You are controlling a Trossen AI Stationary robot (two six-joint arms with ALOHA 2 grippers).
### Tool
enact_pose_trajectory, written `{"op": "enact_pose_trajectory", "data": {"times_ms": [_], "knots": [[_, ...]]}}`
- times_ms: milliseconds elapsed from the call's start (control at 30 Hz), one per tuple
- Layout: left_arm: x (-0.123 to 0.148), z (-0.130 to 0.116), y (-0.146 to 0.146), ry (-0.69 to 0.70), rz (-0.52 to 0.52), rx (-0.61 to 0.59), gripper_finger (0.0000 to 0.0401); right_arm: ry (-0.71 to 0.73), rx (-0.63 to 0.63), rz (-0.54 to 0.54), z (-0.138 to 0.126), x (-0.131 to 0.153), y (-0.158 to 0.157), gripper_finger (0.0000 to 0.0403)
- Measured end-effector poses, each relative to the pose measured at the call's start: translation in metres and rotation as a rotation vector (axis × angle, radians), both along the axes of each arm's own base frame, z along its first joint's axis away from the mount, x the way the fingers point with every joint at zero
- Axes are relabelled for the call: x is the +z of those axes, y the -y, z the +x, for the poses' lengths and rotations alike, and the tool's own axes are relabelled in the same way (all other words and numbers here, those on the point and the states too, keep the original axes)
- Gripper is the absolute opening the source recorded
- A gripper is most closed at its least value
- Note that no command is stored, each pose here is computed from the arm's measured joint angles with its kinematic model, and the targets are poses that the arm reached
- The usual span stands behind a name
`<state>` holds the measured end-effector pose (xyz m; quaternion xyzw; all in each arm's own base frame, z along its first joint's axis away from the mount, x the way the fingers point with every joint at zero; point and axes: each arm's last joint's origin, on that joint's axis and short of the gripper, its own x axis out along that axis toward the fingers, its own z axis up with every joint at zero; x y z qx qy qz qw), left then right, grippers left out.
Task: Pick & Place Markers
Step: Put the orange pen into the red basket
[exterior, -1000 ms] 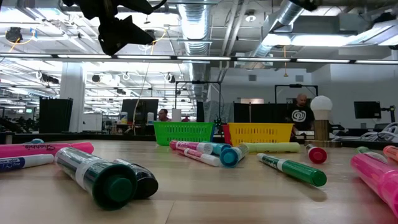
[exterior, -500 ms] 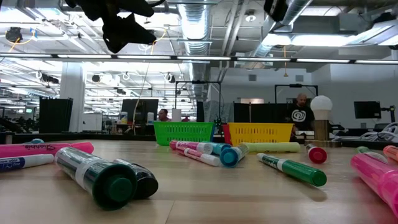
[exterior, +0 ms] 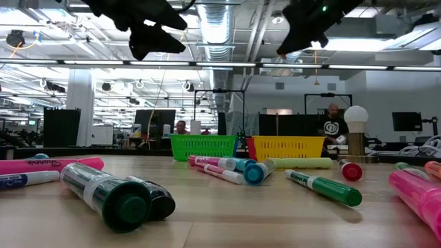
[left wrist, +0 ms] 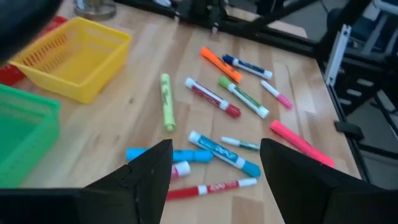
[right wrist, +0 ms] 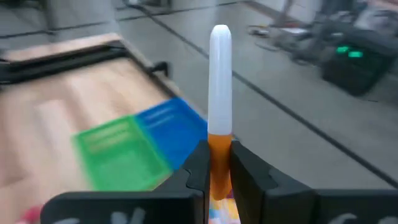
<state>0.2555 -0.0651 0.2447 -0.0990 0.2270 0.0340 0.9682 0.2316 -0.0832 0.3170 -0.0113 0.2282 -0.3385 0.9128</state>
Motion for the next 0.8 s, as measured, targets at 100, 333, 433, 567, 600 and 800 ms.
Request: {"op": "enact_pose_trajectory", "data": {"times_ms": [100,333,433,567,600,800], "knots": [[0.002,0.003,-0.006,0.028,-0.008,0.026,0.0242,-0.051,-0.045,0.008,0.000,-0.009,0.020,0.0038],[0.005,0.007,-0.021,0.058,-0.015,0.084,0.0242,-0.220,-0.053,0.063,0.011,-0.047,0.064,0.0036],[0.005,0.008,-0.027,0.062,-0.017,0.106,0.0242,-0.263,-0.036,0.129,0.015,-0.067,0.079,0.0038],[0.006,0.009,-0.034,0.067,-0.018,0.134,0.0242,-0.330,-0.025,0.180,0.020,-0.092,0.095,0.0038],[0.006,0.009,-0.035,0.068,-0.018,0.140,0.0242,-0.350,-0.024,0.186,0.021,-0.099,0.099,0.0037],[0.006,0.010,-0.041,0.074,-0.018,0.160,0.0242,-0.464,0.017,0.210,0.031,-0.128,0.118,0.0040]]}}
